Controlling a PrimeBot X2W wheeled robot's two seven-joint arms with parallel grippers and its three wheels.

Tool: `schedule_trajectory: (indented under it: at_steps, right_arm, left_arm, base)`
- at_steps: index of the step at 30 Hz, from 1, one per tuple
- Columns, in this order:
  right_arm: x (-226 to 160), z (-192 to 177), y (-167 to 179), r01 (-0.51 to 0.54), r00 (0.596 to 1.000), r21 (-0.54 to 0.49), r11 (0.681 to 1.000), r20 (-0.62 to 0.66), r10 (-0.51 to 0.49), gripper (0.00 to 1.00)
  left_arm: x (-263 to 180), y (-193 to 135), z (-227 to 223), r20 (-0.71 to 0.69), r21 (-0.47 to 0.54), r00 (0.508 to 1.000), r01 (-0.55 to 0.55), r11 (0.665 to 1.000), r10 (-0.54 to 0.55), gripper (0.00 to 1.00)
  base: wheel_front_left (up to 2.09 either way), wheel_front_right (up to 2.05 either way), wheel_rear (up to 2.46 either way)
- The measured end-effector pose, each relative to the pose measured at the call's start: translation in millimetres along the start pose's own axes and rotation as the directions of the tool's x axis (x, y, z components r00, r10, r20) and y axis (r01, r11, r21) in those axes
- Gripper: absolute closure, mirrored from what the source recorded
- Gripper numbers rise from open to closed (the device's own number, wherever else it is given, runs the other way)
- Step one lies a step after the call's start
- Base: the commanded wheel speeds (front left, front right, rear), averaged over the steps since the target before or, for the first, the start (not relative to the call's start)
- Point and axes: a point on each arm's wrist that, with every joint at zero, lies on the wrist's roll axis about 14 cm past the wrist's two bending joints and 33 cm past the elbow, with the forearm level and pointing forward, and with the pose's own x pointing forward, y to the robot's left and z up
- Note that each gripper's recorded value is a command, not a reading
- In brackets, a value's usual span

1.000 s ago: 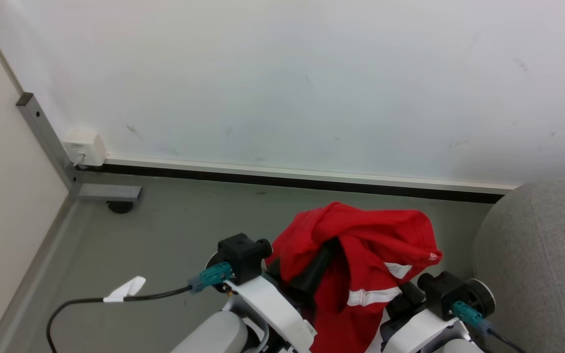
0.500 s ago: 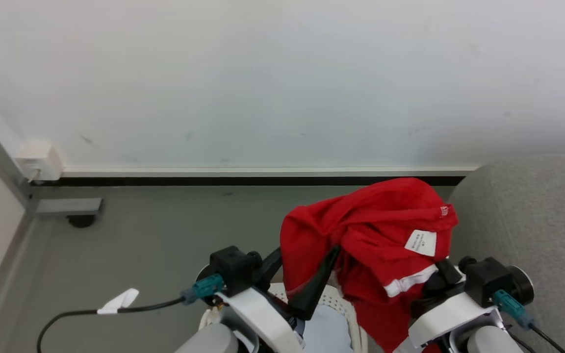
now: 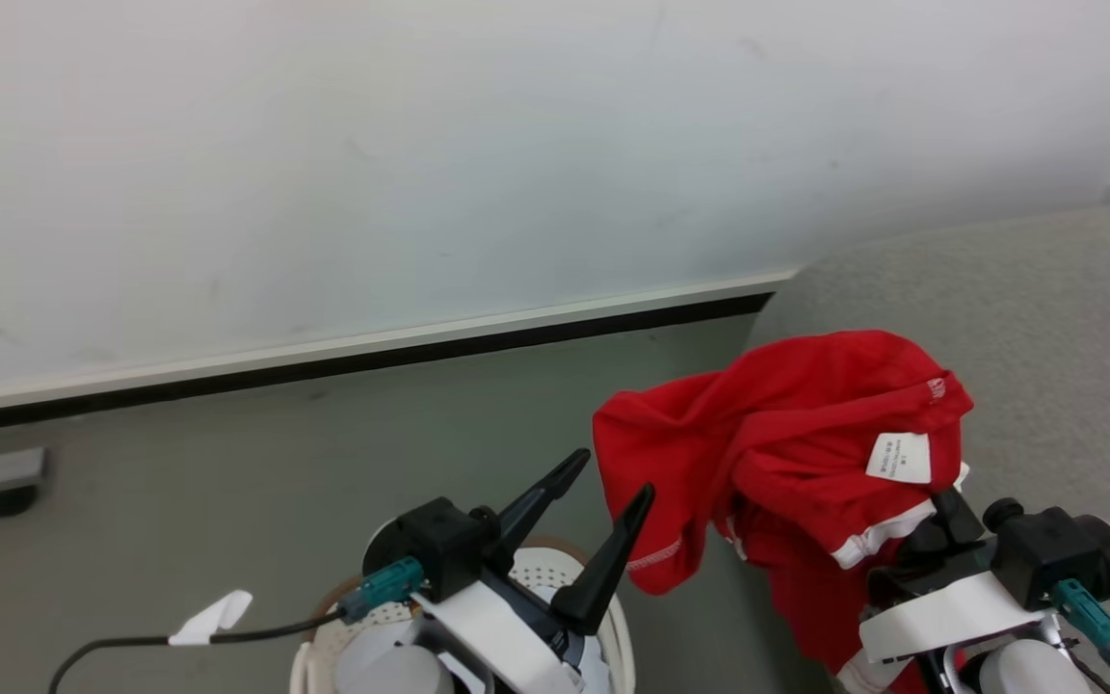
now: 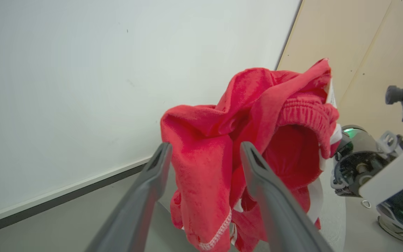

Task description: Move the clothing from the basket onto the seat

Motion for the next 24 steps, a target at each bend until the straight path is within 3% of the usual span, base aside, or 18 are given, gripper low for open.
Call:
schedule_trajectory:
  at_steps: [16, 24]
  right_arm:
    - [-56, 51, -84, 0.265, 0.960, -0.102, 0.959, 0.121, -0.252, 1.00]
    - [-79, 58, -104, 0.346, 0.934, -0.105, 0.932, 0.132, -0.332, 1.00]
  left_arm:
    - [42, -53, -15, 0.000, 0.046, 0.971, 0.237, 0.970, -0.237, 0.00]
    - [54, -70, -31, -0.024, 0.037, 0.950, 0.312, 0.949, -0.311, 0.00]
  base:
    - [0.00, 0.00, 0.00]
    - [0.00, 0.00, 0.00]
